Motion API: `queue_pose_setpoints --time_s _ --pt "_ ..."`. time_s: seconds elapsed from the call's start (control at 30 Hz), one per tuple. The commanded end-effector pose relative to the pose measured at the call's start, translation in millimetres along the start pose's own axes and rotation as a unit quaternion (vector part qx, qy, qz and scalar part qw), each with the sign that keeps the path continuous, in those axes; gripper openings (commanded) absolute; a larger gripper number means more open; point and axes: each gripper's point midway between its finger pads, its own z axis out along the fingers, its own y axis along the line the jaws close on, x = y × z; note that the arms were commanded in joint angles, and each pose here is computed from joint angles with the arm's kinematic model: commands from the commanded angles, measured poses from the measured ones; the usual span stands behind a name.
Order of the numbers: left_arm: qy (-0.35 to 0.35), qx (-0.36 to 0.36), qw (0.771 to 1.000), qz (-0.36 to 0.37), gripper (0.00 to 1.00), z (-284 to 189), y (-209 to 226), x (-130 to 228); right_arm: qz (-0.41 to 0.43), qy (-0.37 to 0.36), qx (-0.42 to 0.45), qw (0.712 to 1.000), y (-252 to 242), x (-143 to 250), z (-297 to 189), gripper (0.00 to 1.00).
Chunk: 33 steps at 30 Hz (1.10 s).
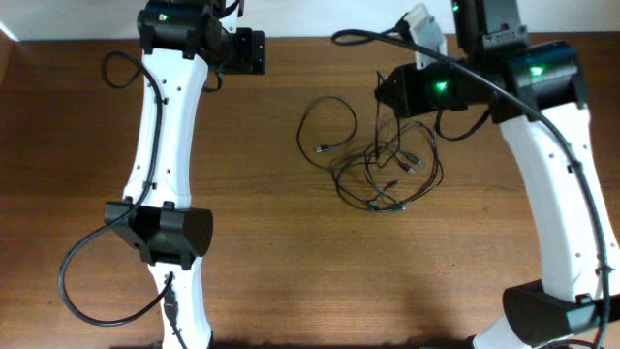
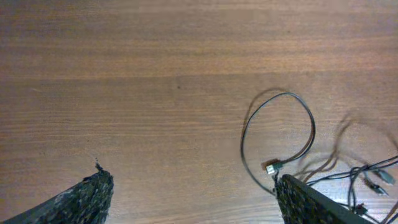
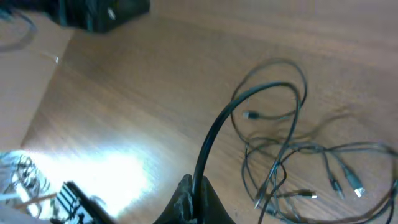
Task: Untangle cables
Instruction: 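Move right arm aside and grasp the cable bundle with the left gripper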
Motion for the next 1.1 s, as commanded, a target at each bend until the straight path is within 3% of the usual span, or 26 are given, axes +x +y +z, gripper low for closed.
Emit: queue_pose_setpoints --time_s 0.0,0.27,0.37,0.43,0.5,0.63,0.7,0.73,0.87,0.93,1.07 --pt "0.004 -0.008 1.0 -0.002 0.86 -1.9 4.4 2.6 -0.022 -0.074 0.0 0.997 28.4 -24.0 -51.5 0.04" --pt "0.002 0.125 0.984 0.127 0.86 -7.3 -43.3 7.6 -0.017 -0.262 -0.009 0.965 83.6 -71.0 -171.5 0.04" --pt "-0.013 0.214 0.958 0.19 0.86 -17.7 -72.1 11.1 -0.022 -0.34 -0.002 0.94 96.9 -84.4 -215.8 0.04" --pt "-0.024 0.293 0.921 0.255 0.86 -31.9 -99.4 22.3 -0.022 -0.359 0.003 0.933 98.8 -85.9 -227.5 0.04" --pt "-0.021 0.344 0.895 0.285 0.86 -43.0 -125.7 36.1 -0.009 -0.358 0.027 0.933 87.3 -83.8 -228.2 0.04" --pt "0.024 0.369 0.878 0.303 0.86 -41.4 -162.1 66.4 0.037 -0.337 0.056 0.939 55.8 -78.2 -222.7 0.04" --pt "0.071 0.387 0.86 0.324 0.85 -28.6 -187.7 99.7 0.044 -0.329 0.051 0.942 48.5 -76.6 -222.5 0.04" --pt "0.087 0.396 0.84 0.36 0.85 -19.8 -197.6 119.2 0.048 -0.326 0.049 0.943 44.5 -75.0 -223.2 0.04" --pt "0.146 0.39 0.827 0.378 0.83 21.3 -206.1 164.2 0.068 -0.312 0.058 0.946 31.7 -67.0 -223.4 0.04" --pt "0.139 0.418 0.808 0.39 0.83 31.1 -210.8 175.1 0.071 -0.306 0.059 0.947 29.1 -64.7 -222.5 0.04" --pt "0.093 0.45 0.796 0.393 0.84 57.0 -225.2 176.5 0.07 -0.303 0.059 0.949 29.1 -63.3 -221.5 0.04"
